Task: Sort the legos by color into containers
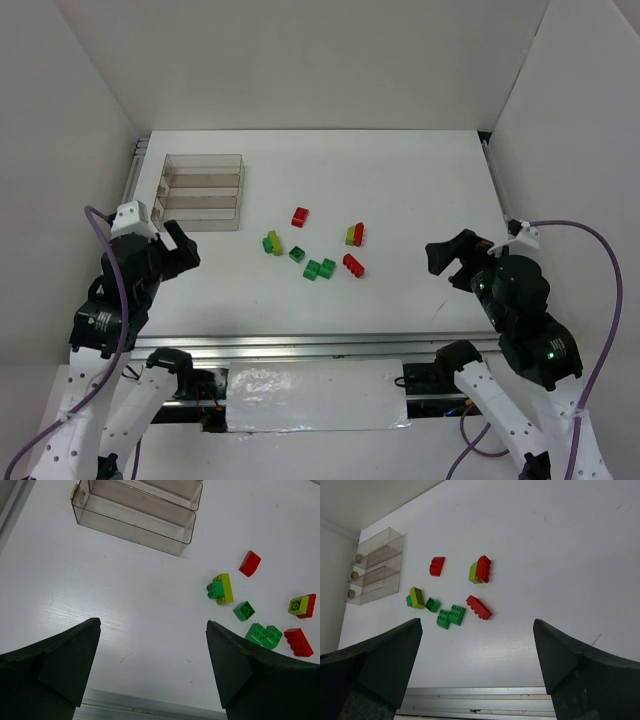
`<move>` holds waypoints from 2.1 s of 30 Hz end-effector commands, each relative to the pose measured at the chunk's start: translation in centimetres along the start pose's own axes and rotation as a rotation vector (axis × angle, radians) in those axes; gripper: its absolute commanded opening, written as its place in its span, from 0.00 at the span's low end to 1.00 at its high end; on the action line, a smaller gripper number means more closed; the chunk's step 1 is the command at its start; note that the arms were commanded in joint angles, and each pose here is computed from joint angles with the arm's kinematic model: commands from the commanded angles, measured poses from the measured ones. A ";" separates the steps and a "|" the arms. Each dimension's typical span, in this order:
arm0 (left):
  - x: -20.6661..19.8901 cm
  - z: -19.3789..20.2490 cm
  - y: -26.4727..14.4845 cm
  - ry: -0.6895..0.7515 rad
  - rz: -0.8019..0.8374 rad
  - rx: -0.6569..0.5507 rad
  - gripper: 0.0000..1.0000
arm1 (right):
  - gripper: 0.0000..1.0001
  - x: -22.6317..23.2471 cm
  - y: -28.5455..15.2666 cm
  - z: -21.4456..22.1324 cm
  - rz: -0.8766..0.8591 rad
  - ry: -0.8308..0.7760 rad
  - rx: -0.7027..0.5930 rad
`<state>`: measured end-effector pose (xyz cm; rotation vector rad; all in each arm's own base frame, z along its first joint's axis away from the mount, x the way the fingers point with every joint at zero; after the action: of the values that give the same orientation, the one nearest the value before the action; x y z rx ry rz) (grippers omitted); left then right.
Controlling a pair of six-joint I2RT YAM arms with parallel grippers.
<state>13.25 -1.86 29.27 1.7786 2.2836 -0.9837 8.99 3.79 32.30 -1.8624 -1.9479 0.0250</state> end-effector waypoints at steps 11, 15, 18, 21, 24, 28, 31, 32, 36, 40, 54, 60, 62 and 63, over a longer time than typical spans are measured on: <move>-0.7 -0.5 0.6 0.008 0.036 -0.006 0.99 | 1.00 3.1 3.6 1.9 -0.362 -0.043 0.088; -0.8 -0.3 0.9 0.017 0.052 0.011 0.99 | 0.99 4.6 9.2 4.3 -0.325 -0.095 0.329; -1.1 -0.2 1.2 0.035 0.075 0.040 1.00 | 0.99 6.3 12.8 5.9 -0.252 -0.215 0.434; -1.2 -0.1 1.5 0.040 0.073 0.055 1.00 | 0.96 7.7 15.8 7.3 -0.206 -0.369 0.550; -1.2 -0.1 1.5 0.043 0.092 0.059 1.00 | 0.84 7.9 18.3 8.6 -0.161 -0.486 0.630; -1.5 0.1 1.5 0.057 0.139 0.076 0.99 | 0.83 8.0 20.1 10.2 -0.192 -0.554 0.679; -1.6 0.1 1.6 0.060 0.148 0.085 1.00 | 0.78 8.1 21.3 11.9 -0.221 -0.564 0.756; -1.7 0.1 1.6 0.061 0.147 0.088 0.99 | 0.78 7.9 21.9 12.7 -0.206 -0.572 0.780; -1.7 0.2 1.6 0.061 0.163 0.089 1.00 | 0.75 7.9 23.4 14.0 -0.212 -0.599 0.811; -1.8 0.2 1.6 0.066 0.170 0.095 1.00 | 0.71 7.7 24.9 15.8 -0.190 -0.618 0.875; -2.0 0.3 1.9 0.070 0.181 0.119 0.99 | 0.02 8.3 23.6 14.2 -0.189 -0.536 0.797; -5.3 1.0 0.9 0.037 0.564 0.312 0.99 | 0.02 12.0 16.5 10.8 -0.754 -0.329 0.570; -7.3 1.4 0.1 -0.012 0.844 0.413 0.99 | 0.02 12.3 14.1 11.1 -0.971 -0.245 0.580; -7.9 1.6 -0.3 -0.020 0.928 0.436 0.99 | 0.01 13.2 13.1 10.0 -1.069 -0.232 0.490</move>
<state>15.64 -6.62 29.21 2.3216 1.6011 -1.2774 20.22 18.29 19.41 -0.8287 -2.3086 0.7087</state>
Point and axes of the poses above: each gripper's point midway between its finger pads, its own y axis out along the fingers, its own x axis along the line the jaws close on, z = x × y, the point moved 10 cm from there along -y, back along the fingers, and after that the axes turned 12 degrees about -y, right-handed, at the moved point
